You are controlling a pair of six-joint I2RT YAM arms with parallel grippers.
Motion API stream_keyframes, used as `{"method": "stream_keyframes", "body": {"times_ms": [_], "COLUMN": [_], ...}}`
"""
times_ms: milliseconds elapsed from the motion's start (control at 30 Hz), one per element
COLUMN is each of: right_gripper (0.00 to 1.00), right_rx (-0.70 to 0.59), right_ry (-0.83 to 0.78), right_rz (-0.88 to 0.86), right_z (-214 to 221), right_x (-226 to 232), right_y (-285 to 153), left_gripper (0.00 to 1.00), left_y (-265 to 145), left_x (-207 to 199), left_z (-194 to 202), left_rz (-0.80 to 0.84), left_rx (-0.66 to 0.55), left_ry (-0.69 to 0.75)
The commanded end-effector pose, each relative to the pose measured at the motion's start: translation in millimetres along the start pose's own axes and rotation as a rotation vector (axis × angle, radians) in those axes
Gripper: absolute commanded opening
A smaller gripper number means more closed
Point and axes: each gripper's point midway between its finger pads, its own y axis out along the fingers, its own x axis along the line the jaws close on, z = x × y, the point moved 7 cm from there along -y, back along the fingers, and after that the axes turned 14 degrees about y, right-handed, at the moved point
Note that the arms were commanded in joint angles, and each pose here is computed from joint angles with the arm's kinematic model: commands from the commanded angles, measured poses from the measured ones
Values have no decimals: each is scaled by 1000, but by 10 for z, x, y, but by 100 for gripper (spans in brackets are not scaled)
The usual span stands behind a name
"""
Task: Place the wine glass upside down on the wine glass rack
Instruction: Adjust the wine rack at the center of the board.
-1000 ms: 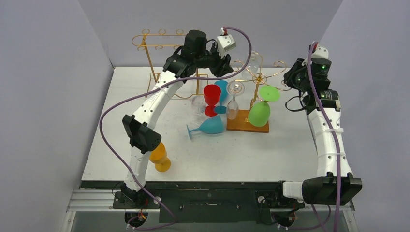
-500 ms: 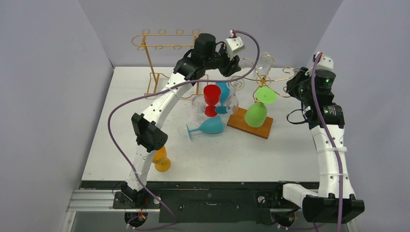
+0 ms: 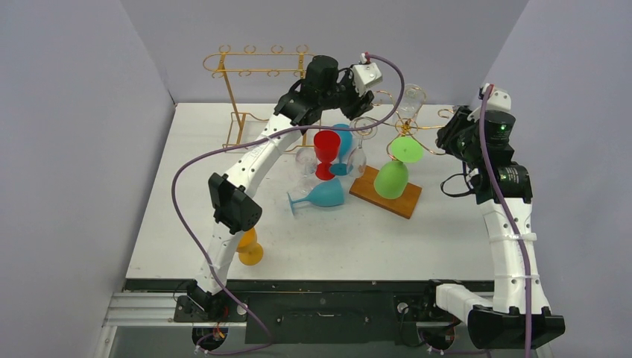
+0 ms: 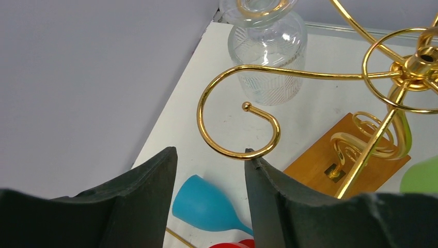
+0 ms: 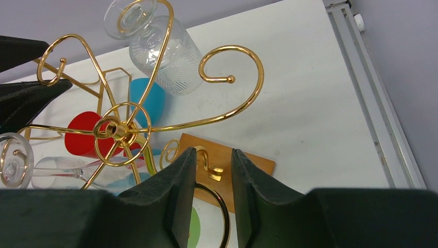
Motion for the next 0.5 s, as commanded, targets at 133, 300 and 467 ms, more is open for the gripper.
{"method": "stream_keyframes", "body": {"times_ms": [133, 300, 467], "right_gripper": [34, 38, 45], "right_rx": [-32, -71, -120], "right_ry": [3, 9, 38], "right_rz": [23, 11, -12], "right_z": [-254, -440, -617], "right_x": [29, 98, 125], "right_y": [-159, -181, -140], "left_gripper": [63, 81, 92], "left_y": [-570, -926, -1372], "left_x": [596, 849, 866], "left_z": [-585, -722, -999], "left_rz": [-283, -426, -437], "left_rx": [-92, -86, -127], "left_ry": [176, 184, 157]}}
